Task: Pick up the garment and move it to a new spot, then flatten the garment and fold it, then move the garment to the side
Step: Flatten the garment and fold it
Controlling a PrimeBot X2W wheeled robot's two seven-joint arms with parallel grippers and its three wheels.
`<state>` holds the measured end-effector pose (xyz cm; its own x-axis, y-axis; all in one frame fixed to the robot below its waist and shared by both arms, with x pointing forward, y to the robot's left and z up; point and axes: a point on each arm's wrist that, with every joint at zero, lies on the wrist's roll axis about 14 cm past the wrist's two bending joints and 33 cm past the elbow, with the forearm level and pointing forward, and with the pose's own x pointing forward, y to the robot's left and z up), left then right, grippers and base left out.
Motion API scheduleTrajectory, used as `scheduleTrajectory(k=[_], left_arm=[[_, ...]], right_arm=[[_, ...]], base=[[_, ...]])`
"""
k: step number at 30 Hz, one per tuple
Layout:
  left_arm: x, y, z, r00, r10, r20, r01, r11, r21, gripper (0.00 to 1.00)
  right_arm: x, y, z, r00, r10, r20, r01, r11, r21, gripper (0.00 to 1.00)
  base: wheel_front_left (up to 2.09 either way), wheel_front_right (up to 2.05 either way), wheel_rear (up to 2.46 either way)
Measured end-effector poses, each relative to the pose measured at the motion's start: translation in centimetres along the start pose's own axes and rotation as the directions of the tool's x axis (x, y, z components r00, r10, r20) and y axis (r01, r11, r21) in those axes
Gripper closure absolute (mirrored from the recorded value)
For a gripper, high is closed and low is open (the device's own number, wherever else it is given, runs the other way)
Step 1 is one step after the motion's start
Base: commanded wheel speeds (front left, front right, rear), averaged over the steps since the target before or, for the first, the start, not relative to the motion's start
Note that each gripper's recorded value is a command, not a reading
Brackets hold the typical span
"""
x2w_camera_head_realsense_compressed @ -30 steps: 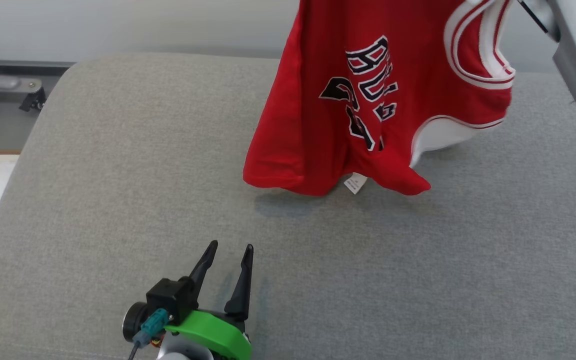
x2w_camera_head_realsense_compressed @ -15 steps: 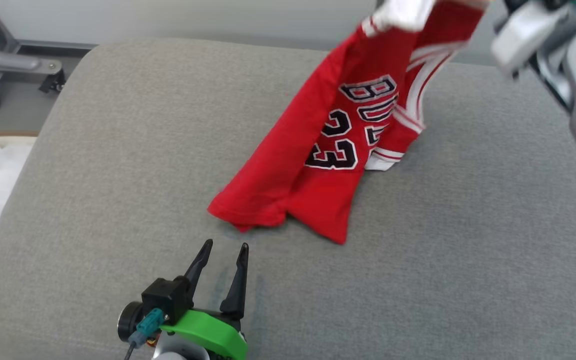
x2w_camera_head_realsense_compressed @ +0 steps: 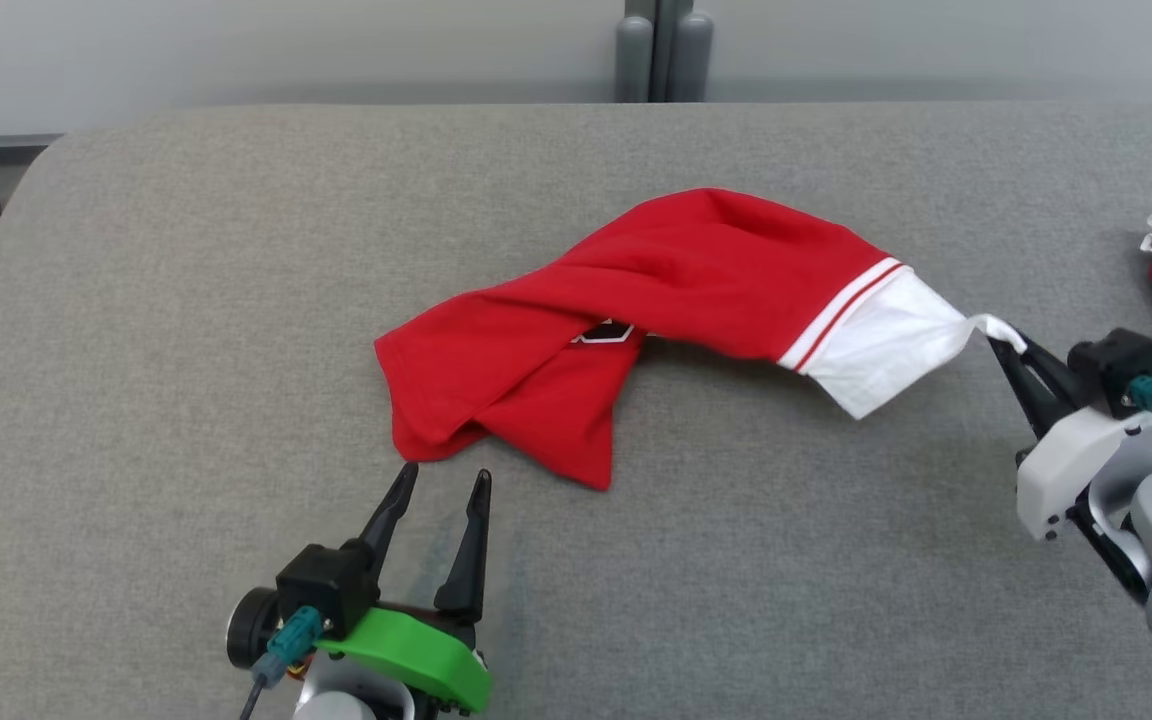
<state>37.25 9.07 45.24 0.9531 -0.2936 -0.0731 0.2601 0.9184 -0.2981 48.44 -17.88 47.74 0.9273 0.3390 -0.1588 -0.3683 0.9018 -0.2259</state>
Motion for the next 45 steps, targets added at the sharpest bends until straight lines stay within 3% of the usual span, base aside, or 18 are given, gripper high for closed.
scheduleTrajectory(k=[4,6,7,15,20,27,35,45], left_arm=[[0.7,-0.6,-0.2,1.0,-0.024,-0.008,0.024,1.0,0.004,0.0],[0.9,-0.8,-0.3,0.999,-0.031,-0.01,0.031,0.999,0.004,0.0],[0.9,-0.8,-0.4,0.999,-0.034,-0.014,0.034,0.999,0.003,0.0],[1.0,-0.2,-1.0,0.999,-0.018,-0.034,0.018,1.0,0.015,0.0],[1.0,0.9,-0.6,1.0,0.013,-0.025,-0.012,1.0,0.028,0.0],[1.7,1.8,-0.9,0.999,0.034,-0.039,-0.032,0.999,0.034,0.0],[4.7,3.1,-2.1,0.995,0.044,-0.088,-0.038,0.997,0.069,0.0],[5.3,3.2,-3.8,0.989,0.039,-0.139,-0.029,0.997,0.071,0.0]], right_arm=[[-1.9,0.1,-2.4,0.998,-0.034,-0.044,0.037,0.998,0.053,1.0],[-2.9,0.5,-3.8,0.996,-0.044,-0.075,0.05,0.996,0.077,0.4],[-3.4,0.6,-4.5,0.994,-0.051,-0.093,0.059,0.994,0.089,0.0],[-4.6,-0.4,-3.7,0.988,-0.149,-0.04,0.153,0.976,0.153,0.0],[-5.4,-1.2,-0.8,0.972,-0.228,0.063,0.212,0.958,0.194,0.0],[-5.7,-0.4,1.3,0.955,-0.262,0.137,0.225,0.945,0.238,0.0],[-4.6,0.1,-0.2,0.961,-0.259,0.101,0.227,0.941,0.253,0.0],[-4.6,-0.3,-1.7,0.962,-0.267,0.06,0.245,0.937,0.25,0.0]], base=[[0.0,0.0,0.0],[0.0,0.0,0.0],[0.0,0.0,0.0],[0.0,0.0,0.0],[0.0,0.0,0.0],[0.0,0.0,0.0],[0.0,0.0,0.0],[0.0,0.0,0.0]])
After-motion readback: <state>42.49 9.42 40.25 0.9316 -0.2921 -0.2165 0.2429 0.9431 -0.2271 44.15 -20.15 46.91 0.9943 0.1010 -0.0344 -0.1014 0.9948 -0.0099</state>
